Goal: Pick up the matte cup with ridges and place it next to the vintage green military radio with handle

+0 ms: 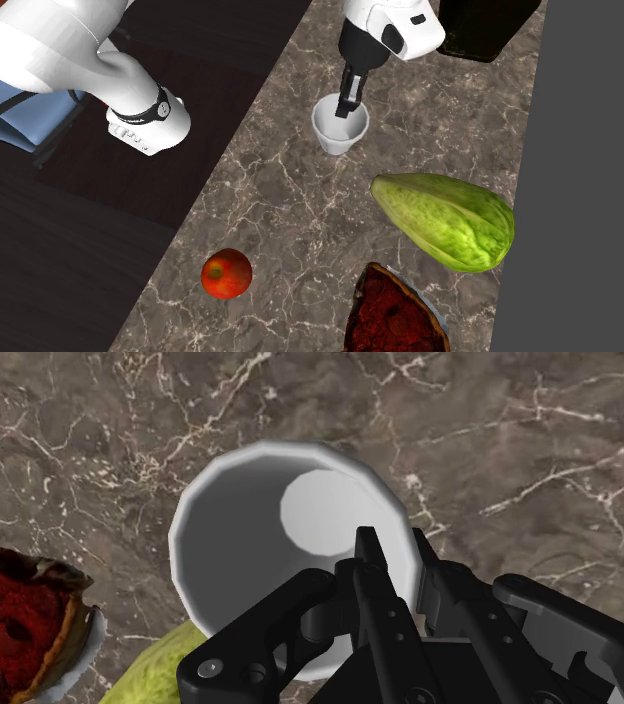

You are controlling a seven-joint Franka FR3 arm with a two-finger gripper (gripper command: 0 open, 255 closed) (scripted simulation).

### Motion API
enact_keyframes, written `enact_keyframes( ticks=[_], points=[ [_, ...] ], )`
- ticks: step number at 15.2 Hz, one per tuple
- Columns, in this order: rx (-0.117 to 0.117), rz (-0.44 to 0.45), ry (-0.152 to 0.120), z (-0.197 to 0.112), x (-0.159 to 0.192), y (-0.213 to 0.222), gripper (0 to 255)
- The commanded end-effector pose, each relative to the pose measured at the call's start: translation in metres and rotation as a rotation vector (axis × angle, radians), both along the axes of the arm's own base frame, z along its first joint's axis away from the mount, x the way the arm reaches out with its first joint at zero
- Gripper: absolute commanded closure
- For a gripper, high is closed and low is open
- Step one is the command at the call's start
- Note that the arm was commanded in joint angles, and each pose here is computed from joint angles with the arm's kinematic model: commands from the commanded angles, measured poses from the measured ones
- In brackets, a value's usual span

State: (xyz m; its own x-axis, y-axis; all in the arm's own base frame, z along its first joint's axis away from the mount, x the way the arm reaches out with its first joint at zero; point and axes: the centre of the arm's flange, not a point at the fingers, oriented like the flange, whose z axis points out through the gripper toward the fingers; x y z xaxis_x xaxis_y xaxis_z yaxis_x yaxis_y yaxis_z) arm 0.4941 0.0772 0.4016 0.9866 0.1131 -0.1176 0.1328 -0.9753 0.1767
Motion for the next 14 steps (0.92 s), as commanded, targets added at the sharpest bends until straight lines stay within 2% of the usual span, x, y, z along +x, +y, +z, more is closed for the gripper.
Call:
enact_keyframes(
  ticks=[1, 14],
  points=[
    [0.0, 0.0, 0.0, 0.011, -0.002, 0.0, 255],
    [0.0, 0.0, 0.0, 0.08, -0.002, 0.0, 255]
  ],
)
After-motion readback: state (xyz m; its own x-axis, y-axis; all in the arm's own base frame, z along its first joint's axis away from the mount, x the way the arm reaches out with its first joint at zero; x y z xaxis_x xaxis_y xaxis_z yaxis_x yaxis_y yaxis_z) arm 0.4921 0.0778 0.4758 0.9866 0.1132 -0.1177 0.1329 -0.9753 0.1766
